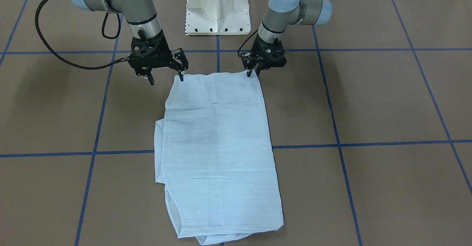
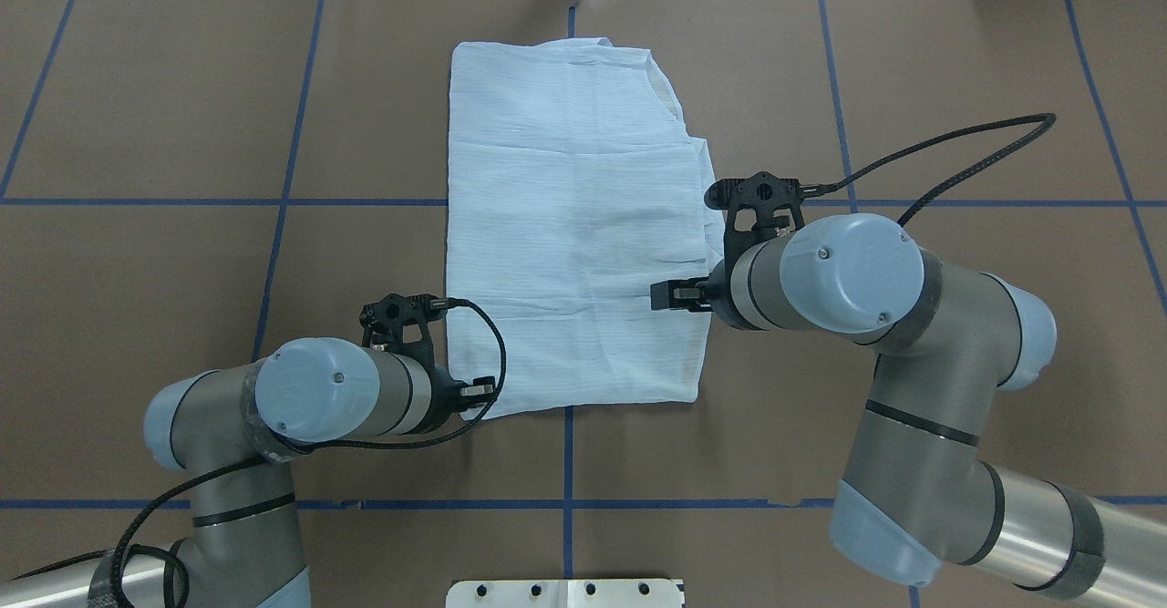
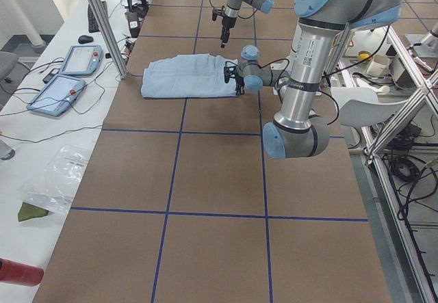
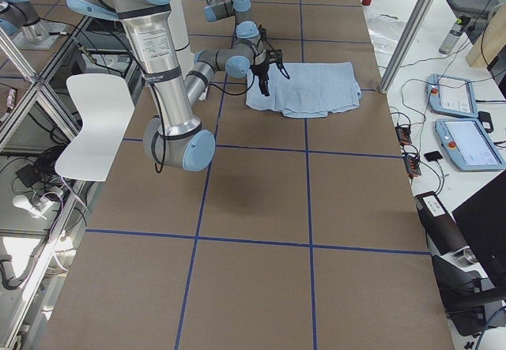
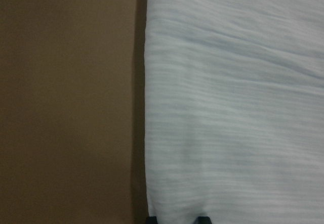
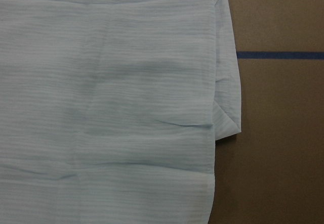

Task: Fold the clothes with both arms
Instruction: 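Lower both grippers to the shirt corners nearest the robot and grasp them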

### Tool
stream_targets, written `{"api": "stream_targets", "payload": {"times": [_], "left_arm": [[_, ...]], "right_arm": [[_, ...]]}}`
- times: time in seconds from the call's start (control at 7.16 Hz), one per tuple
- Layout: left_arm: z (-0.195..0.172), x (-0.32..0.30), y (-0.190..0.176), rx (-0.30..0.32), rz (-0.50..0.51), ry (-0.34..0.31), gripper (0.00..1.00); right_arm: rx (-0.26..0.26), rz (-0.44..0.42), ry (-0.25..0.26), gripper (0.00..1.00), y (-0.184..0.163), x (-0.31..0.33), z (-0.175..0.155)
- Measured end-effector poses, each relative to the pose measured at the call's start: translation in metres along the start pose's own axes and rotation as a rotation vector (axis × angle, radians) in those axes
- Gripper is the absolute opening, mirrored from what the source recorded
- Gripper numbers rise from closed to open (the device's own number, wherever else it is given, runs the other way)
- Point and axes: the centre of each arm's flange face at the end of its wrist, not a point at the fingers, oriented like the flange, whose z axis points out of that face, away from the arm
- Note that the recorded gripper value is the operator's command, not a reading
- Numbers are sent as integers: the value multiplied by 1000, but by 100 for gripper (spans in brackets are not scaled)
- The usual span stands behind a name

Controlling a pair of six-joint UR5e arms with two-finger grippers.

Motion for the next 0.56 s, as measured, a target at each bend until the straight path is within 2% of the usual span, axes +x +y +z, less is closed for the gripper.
{"api": "stream_targets", "payload": {"times": [0.28,0.56], "left_arm": [[-2,1,-1,2,0,3,0],[-6,3,-2,6,0,11,0]], "right_arm": [[-2,8,0,97,6,-3,2],[-12,148,1,94,38,-20,12]]}}
